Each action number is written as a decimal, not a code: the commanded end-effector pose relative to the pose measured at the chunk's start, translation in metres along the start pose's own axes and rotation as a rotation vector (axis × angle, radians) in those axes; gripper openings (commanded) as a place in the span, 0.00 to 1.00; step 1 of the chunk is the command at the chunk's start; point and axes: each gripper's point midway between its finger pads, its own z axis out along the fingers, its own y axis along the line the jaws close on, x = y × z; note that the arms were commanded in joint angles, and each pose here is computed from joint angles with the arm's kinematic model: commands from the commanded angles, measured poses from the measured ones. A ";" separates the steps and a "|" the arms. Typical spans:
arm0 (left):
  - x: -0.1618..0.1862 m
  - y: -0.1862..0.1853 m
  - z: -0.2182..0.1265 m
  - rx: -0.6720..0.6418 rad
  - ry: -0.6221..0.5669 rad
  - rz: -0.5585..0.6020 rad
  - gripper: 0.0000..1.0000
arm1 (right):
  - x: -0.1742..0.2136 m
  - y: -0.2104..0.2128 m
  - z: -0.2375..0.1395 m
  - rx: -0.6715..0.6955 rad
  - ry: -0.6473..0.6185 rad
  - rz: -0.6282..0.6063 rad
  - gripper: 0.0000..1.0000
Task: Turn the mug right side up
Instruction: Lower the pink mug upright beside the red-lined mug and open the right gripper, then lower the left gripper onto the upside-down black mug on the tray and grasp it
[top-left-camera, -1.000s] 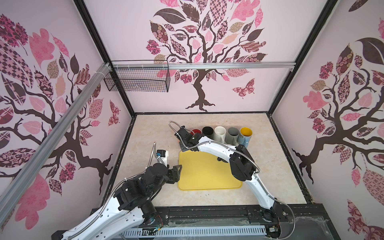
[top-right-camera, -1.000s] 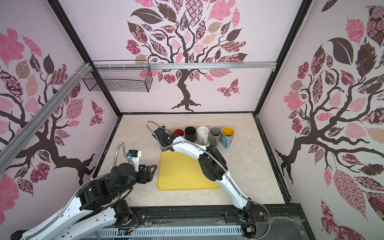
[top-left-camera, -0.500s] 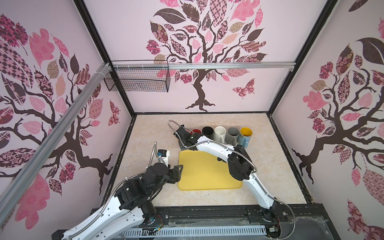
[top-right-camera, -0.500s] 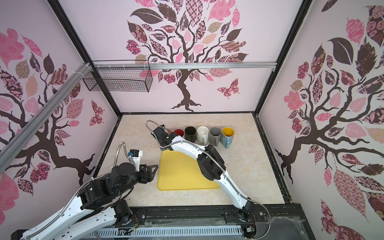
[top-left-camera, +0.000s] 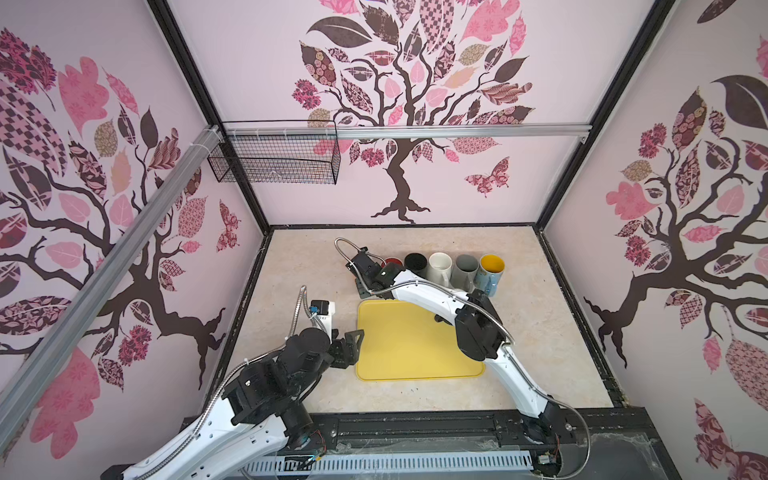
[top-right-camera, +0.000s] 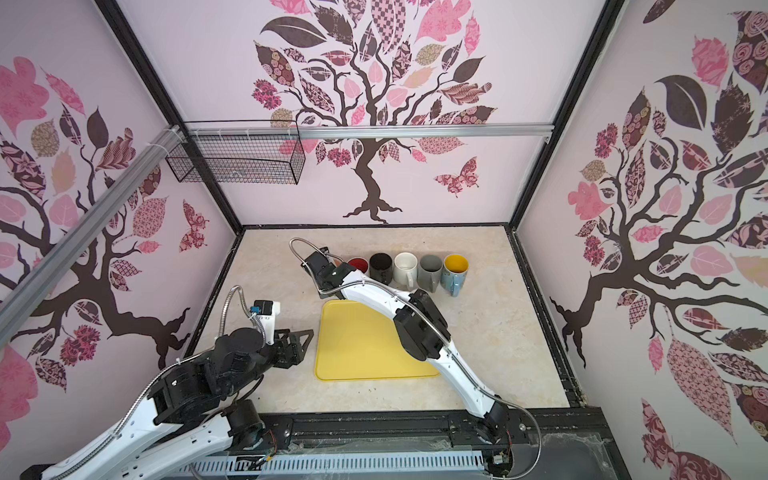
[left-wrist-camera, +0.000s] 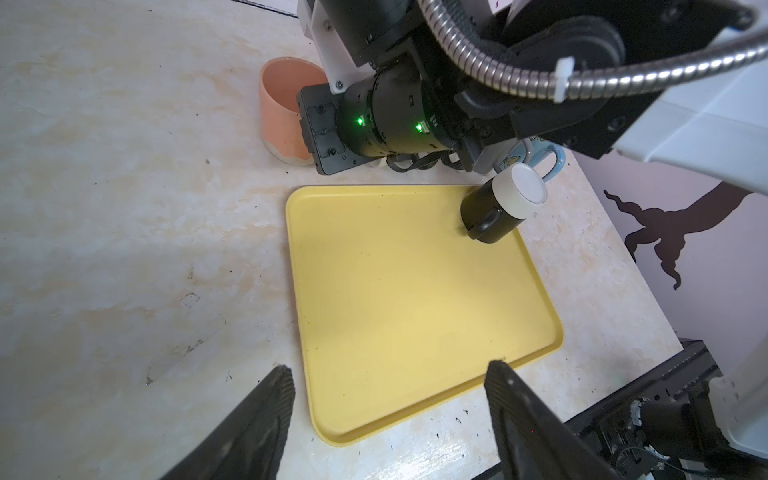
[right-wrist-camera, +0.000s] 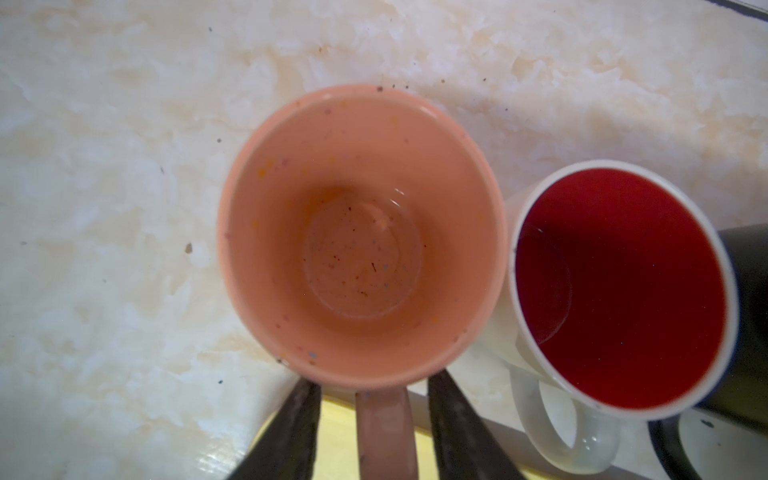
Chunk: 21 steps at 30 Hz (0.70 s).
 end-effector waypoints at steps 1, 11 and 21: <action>0.001 0.004 0.001 -0.016 -0.002 0.018 0.76 | -0.026 0.005 -0.033 -0.055 -0.046 0.033 0.53; 0.002 0.001 0.001 -0.002 0.003 0.028 0.76 | -0.008 -0.029 -0.152 -0.201 -0.190 0.053 0.53; 0.006 -0.011 0.015 0.034 0.023 0.046 0.76 | 0.050 -0.081 -0.216 -0.240 -0.232 0.081 0.52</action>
